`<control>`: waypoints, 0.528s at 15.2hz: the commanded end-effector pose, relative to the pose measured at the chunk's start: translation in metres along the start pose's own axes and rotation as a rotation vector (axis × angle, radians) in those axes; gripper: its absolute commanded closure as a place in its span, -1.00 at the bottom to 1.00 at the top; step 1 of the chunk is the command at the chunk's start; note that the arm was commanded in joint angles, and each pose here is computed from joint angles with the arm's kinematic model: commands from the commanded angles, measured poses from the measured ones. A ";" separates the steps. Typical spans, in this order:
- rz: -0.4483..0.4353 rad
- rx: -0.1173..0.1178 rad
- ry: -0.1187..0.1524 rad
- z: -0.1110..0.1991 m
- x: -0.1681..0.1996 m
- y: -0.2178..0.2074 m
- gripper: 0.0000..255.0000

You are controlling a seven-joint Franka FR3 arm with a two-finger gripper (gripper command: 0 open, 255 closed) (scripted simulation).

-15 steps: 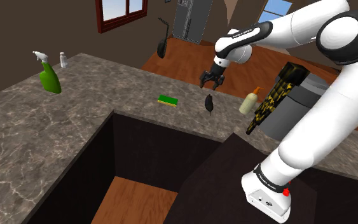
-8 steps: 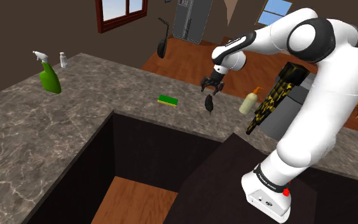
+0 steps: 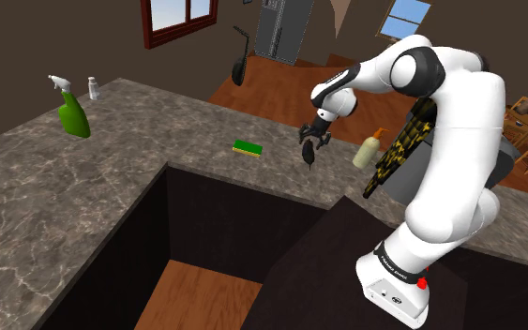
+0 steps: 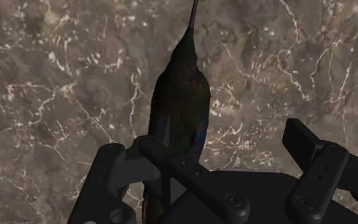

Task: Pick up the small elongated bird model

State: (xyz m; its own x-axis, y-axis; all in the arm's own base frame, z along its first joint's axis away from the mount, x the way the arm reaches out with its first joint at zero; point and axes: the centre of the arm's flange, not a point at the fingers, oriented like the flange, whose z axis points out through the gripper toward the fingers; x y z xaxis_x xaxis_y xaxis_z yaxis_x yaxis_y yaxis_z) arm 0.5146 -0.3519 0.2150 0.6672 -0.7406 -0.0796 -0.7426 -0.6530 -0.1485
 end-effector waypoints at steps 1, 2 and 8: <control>0.044 0.002 -0.003 0.015 0.016 0.016 -1.00; 0.065 0.003 -0.005 0.023 0.023 0.024 -1.00; 0.092 0.005 -0.006 0.054 0.032 0.038 -1.00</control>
State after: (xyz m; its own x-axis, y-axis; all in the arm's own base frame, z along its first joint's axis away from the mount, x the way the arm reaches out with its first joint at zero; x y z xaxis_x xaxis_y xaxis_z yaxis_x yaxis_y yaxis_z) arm 0.5114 -0.3912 0.1591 0.5973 -0.7958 -0.0996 -0.8000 -0.5824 -0.1445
